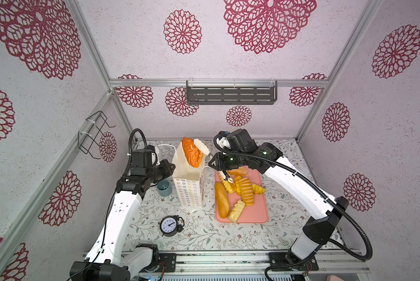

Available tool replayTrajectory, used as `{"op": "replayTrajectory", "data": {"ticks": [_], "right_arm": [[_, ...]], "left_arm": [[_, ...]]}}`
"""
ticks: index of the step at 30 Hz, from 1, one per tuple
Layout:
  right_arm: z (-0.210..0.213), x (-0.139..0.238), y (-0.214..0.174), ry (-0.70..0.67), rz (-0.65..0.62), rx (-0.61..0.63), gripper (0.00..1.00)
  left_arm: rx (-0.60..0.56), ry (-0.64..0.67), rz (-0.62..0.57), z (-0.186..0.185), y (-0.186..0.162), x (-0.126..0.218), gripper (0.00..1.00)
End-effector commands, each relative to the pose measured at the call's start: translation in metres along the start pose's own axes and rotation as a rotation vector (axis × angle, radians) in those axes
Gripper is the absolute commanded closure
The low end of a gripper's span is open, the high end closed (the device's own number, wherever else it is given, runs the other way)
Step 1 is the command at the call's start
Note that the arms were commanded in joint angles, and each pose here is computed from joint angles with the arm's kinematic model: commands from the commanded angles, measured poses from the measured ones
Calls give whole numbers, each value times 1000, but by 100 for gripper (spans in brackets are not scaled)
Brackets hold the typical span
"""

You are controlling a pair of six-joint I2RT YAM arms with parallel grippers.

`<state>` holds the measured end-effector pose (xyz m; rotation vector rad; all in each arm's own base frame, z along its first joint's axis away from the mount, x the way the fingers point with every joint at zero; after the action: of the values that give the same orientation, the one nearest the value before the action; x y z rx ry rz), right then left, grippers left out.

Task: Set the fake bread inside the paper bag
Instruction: 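Open the tongs with right gripper to drop the orange bread into the bag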

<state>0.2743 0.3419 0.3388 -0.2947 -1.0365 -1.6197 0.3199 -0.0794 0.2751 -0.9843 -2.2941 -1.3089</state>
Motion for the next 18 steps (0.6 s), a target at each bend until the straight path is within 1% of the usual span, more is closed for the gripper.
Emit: {"op": "replayTrajectory", "data": {"ticks": [1, 5, 9, 14, 18], "right_arm": [[15, 21, 13, 27, -76, 53, 79], [16, 21, 13, 31, -76, 57, 70], [18, 22, 13, 39, -80, 59, 64], [22, 24, 15, 55, -89, 61, 59], [25, 25, 18, 66, -102, 65, 58]], "left_arm": [[-4, -22, -2, -5, 0, -5, 83], [-5, -21, -6, -5, 2, -5, 73], [-7, -23, -5, -6, 2, -4, 68], [-9, -23, -5, -7, 2, -4, 65], [-9, -22, -6, -7, 3, -4, 65]]}}
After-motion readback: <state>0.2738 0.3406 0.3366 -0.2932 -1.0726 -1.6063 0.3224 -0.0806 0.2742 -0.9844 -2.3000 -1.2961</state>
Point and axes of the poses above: each gripper's point midway between its finger pads, its own x axis back along the fingers, its own z axis along the line the jaws close on, y = z × x, the point moved 2 cm from there along x, back along the fingers, and after that the axes turned 9 degrees about -x, right-handed, at the moved point
